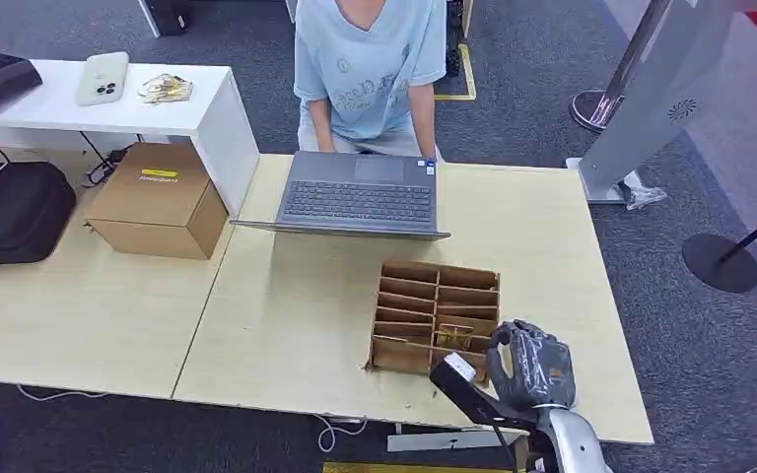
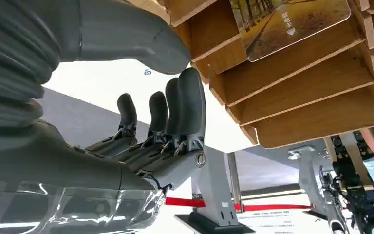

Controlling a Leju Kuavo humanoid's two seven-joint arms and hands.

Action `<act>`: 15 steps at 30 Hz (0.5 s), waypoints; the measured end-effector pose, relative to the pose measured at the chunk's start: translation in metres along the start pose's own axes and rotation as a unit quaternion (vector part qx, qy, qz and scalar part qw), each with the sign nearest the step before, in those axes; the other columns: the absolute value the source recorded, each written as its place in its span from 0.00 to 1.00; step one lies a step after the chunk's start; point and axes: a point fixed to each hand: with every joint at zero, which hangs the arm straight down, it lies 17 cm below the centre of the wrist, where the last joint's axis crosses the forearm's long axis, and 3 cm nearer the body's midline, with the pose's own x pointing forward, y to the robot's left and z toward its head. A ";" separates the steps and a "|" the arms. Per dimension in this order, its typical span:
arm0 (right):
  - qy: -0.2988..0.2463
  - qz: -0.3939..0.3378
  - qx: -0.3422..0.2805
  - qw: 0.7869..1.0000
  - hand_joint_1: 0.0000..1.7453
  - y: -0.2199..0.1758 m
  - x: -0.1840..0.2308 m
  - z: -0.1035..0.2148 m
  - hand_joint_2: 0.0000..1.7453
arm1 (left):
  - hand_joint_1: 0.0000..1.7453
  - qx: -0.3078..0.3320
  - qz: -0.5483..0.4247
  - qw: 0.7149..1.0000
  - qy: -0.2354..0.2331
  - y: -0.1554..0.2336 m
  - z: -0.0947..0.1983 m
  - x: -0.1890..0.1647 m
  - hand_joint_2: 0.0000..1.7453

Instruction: Pass the card to the sensor for recognition and then transmit it.

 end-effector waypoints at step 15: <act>-0.002 0.002 -0.001 1.000 0.66 -0.001 0.001 -0.003 1.00 | 0.00 0.000 0.001 1.000 0.000 0.000 0.000 0.000 0.00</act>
